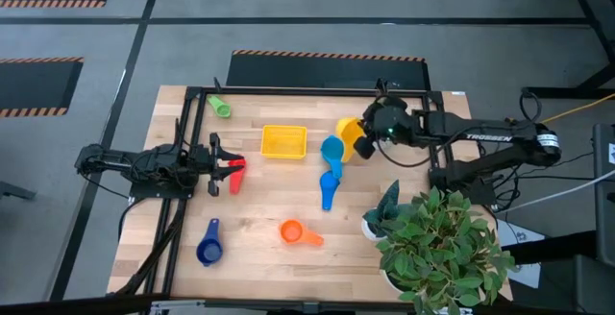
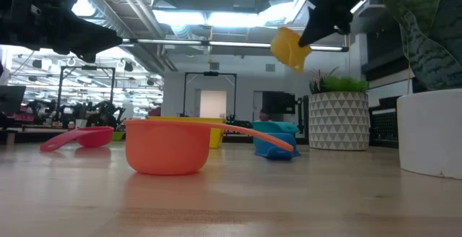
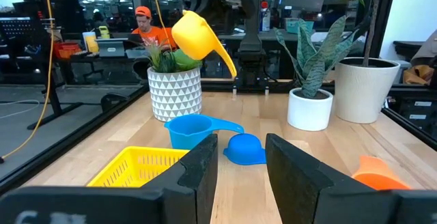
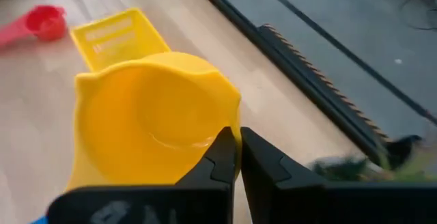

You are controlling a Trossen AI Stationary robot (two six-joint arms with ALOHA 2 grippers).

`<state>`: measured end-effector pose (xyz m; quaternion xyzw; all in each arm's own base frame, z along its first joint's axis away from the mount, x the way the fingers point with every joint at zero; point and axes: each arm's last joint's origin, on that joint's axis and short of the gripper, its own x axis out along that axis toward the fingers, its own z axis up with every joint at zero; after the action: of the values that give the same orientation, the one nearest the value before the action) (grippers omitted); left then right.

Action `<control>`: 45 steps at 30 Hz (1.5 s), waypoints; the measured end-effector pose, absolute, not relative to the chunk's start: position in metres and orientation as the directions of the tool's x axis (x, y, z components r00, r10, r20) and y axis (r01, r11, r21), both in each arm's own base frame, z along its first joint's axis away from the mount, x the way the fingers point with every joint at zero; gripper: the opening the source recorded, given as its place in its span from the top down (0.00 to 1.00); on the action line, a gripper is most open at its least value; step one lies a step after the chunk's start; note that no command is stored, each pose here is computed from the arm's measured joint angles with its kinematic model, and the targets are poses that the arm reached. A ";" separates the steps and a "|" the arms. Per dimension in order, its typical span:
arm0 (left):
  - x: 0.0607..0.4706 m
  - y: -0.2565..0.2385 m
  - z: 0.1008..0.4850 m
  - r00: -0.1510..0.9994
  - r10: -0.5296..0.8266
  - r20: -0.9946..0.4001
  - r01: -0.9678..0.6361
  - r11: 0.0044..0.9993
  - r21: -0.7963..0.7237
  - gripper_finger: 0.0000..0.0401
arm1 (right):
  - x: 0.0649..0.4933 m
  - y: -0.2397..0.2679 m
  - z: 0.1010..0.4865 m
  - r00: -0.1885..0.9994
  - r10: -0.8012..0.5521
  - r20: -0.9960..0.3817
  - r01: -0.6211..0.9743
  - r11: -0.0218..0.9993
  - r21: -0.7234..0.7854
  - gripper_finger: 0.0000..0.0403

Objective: Nest measuring cups in basket
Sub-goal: Stack the yellow measuring cup into the top light blue measuring cup

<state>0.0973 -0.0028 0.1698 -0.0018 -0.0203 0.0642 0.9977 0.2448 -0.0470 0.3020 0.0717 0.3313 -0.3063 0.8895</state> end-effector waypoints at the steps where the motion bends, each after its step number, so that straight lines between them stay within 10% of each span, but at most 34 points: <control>1: 0.097 -0.003 0.170 0.991 0.129 0.040 -0.129 0.992 -0.006 0.71 | 0.247 -0.048 0.300 0.598 -0.482 -0.640 0.582 0.810 -0.067 0.96; 45: 0.097 -0.003 0.170 0.991 0.128 0.040 -0.128 0.992 -0.006 0.71 | 0.295 -0.100 0.216 0.476 -0.227 -0.849 0.481 0.876 0.035 0.96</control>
<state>0.0973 -0.0028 0.1698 -0.0018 -0.0203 0.0641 0.9977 0.2954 -0.0996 0.2157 0.1357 0.4672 -0.2085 0.8484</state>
